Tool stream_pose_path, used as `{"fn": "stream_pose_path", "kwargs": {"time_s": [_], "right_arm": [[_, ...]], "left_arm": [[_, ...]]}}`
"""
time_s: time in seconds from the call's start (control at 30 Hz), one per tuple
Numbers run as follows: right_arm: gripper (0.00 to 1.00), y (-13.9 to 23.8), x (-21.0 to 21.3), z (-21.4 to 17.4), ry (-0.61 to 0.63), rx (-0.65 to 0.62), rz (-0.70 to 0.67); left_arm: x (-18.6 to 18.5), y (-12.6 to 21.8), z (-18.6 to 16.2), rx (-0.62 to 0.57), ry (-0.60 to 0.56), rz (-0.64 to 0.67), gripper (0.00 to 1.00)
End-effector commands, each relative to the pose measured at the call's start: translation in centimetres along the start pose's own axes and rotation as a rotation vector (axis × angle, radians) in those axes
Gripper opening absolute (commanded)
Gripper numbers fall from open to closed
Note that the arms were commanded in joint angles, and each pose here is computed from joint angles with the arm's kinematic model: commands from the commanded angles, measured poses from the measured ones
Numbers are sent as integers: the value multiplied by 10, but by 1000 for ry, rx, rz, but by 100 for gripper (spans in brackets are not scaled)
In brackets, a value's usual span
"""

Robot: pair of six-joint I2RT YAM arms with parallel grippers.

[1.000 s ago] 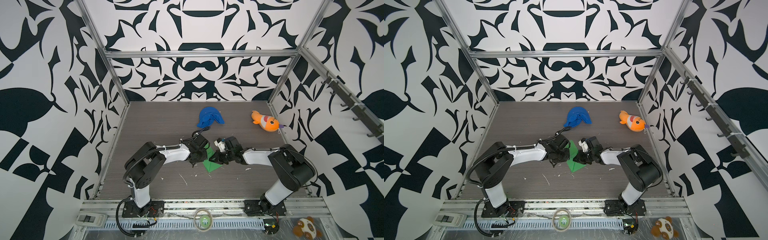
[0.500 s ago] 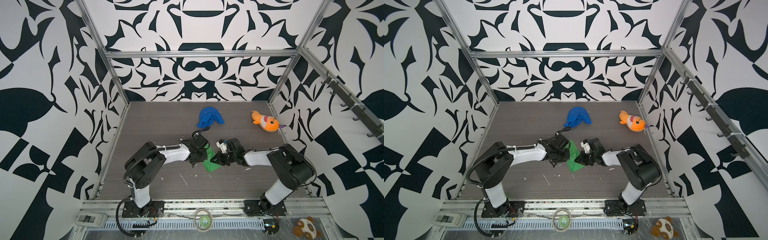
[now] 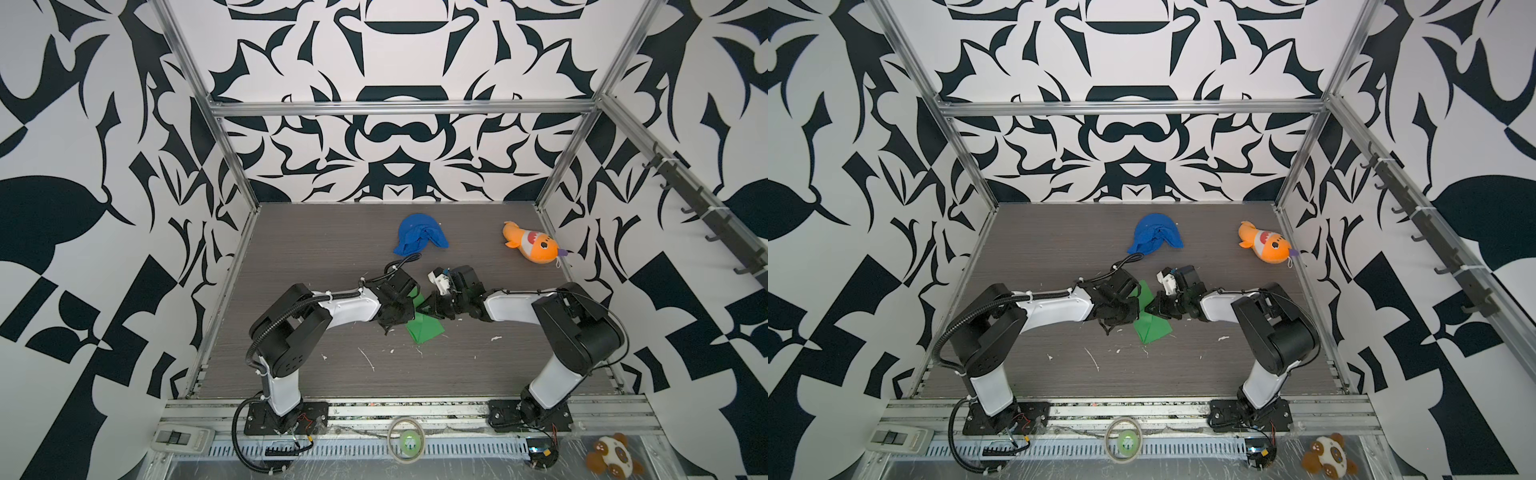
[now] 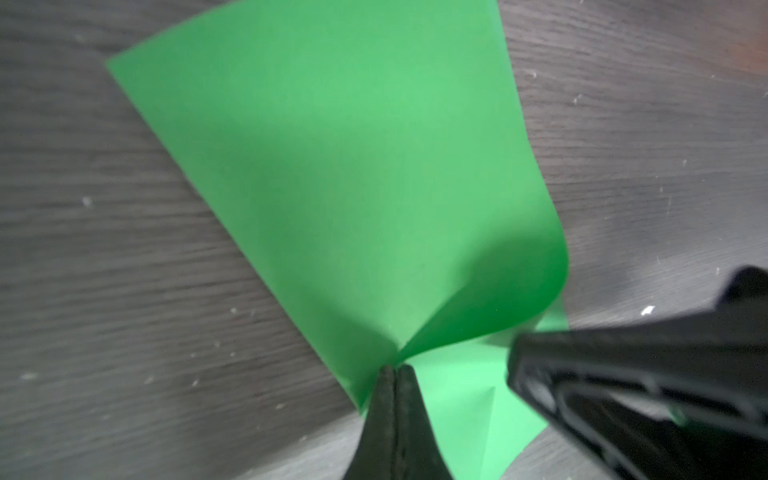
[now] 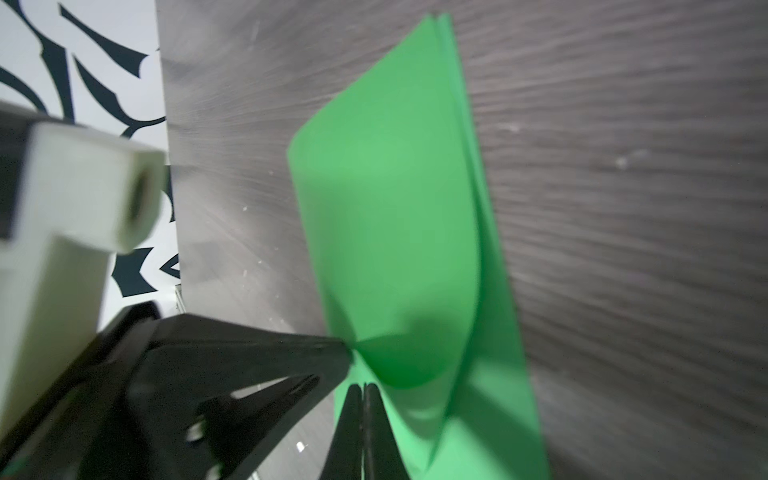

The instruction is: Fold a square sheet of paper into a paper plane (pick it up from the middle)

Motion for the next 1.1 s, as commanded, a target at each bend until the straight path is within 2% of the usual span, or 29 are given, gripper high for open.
{"fn": "stream_pose_path", "kwargs": {"time_s": [0.0,0.27,0.47,0.6,0.83,0.97,1.07], "right_arm": [[6,2,-5,11,4,-26,-1],[5,11,-35,14,-82,-77,-24],[5,34,-16,22,-32,-174,-11],[5,34,2,18,14,-130,44],[5,16,5,17,2,-49,73],[5,11,-2,21,-14,-56,48],[4,11,-17,28,-80,-109,-6]], "left_arm": [[19,-12,-19,84,2,97,0],[22,-11,-22,89,6,114,0],[21,-10,-20,87,2,111,0],[20,-11,-20,89,0,109,0],[19,-12,-18,85,-1,107,0],[20,-11,-19,86,0,106,0],[20,-11,-20,88,-2,107,0]]}}
Point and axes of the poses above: each gripper's point midway between its finger pads, its own y axis back along the fingers, its own x axis along the line the jaws close on, z = x × y, the point moved 6 cm from there along y, back along the fingers, and after that the axes turned 15 degrees about -y, right-handed, at the moved point
